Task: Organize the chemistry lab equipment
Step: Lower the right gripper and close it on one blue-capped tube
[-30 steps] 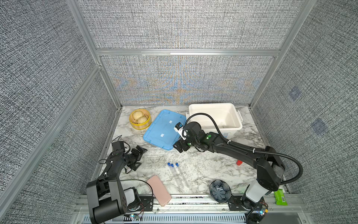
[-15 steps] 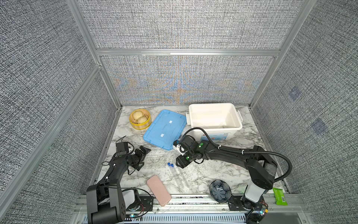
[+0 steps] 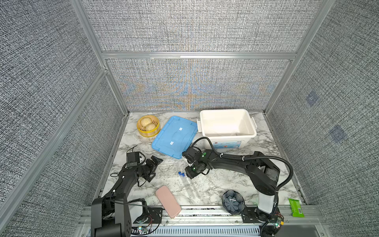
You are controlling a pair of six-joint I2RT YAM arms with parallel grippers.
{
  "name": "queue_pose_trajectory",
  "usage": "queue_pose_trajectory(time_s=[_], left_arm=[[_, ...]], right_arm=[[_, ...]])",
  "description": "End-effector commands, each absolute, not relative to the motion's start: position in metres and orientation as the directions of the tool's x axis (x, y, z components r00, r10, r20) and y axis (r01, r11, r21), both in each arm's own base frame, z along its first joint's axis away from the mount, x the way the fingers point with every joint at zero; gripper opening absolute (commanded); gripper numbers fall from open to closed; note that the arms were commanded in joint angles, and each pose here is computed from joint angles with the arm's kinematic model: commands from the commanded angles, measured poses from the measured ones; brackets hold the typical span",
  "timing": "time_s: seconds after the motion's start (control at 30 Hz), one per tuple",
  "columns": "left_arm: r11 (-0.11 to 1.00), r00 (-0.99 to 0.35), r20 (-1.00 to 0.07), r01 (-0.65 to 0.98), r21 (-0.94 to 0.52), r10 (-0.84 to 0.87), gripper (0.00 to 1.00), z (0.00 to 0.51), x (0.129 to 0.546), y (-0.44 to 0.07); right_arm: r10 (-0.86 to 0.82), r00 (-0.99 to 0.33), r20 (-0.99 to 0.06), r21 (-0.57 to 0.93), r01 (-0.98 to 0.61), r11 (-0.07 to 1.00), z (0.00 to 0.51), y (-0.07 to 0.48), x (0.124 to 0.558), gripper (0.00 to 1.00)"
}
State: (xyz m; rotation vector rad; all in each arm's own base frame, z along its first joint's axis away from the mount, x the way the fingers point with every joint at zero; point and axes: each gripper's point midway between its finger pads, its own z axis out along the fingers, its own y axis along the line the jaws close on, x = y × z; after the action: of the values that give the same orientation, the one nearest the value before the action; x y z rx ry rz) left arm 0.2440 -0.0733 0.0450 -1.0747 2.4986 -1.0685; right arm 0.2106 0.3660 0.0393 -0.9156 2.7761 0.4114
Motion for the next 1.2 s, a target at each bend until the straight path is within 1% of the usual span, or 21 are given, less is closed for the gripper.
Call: queue_pose_trajectory(time_s=[0.0, 0.17, 0.23, 0.27, 0.3, 0.53, 0.7, 0.87, 0.97, 1.1, 1.17], left_arm=[[0.469, -0.706, 0.068, -0.537, -0.702, -0.705, 0.99, 0.046, 0.246, -0.075], [0.472, -0.709, 0.067, -0.534, -0.701, -0.702, 0.99, 0.043, 0.245, -0.080], [0.476, -0.706, 0.065, -0.540, -0.695, -0.705, 0.99, 0.041, 0.244, -0.079], [0.473, -0.704, 0.068, -0.543, -0.694, -0.707, 0.99, 0.040, 0.243, -0.079], [0.468, -0.701, 0.072, -0.546, -0.695, -0.710, 0.99, 0.040, 0.243, -0.079], [0.481, -0.706, 0.065, -0.544, -0.688, -0.705, 0.99, 0.039, 0.242, -0.078], [0.506, -0.717, 0.044, -0.532, -0.679, -0.695, 0.99, 0.044, 0.244, -0.077], [0.509, -0.719, 0.036, -0.525, -0.682, -0.694, 0.99, 0.049, 0.248, -0.076], [0.534, -0.732, 0.015, -0.510, -0.675, -0.681, 0.99, 0.052, 0.250, -0.075], [0.541, -0.740, -0.006, -0.487, -0.686, -0.673, 0.99, 0.058, 0.253, -0.075], [0.549, -0.745, -0.016, -0.476, -0.687, -0.666, 0.99, 0.060, 0.254, -0.075]], right_arm=[[-0.532, -0.808, -0.252, 0.224, -0.584, 0.780, 0.039, 0.372, 0.209, 0.50], [-0.516, -0.819, -0.251, 0.198, -0.565, 0.801, 0.037, 0.373, 0.214, 0.47], [-0.521, -0.817, -0.246, 0.186, -0.567, 0.802, 0.033, 0.373, 0.216, 0.43], [-0.522, -0.820, -0.235, 0.175, -0.564, 0.807, 0.031, 0.371, 0.216, 0.43], [-0.524, -0.820, -0.232, 0.167, -0.564, 0.809, 0.030, 0.371, 0.217, 0.40], [-0.532, -0.819, -0.214, 0.145, -0.565, 0.812, 0.028, 0.365, 0.216, 0.38], [-0.512, -0.829, -0.223, 0.143, -0.548, 0.824, 0.029, 0.362, 0.217, 0.37], [-0.493, -0.849, -0.187, 0.115, -0.518, 0.848, 0.019, 0.359, 0.218, 0.36], [-0.473, -0.865, -0.166, 0.119, -0.494, 0.861, 0.014, 0.362, 0.218, 0.35], [-0.452, -0.879, -0.152, 0.077, -0.467, 0.881, 0.016, 0.356, 0.221, 0.24], [-0.453, -0.879, -0.150, 0.070, -0.466, 0.882, 0.017, 0.354, 0.221, 0.23]])
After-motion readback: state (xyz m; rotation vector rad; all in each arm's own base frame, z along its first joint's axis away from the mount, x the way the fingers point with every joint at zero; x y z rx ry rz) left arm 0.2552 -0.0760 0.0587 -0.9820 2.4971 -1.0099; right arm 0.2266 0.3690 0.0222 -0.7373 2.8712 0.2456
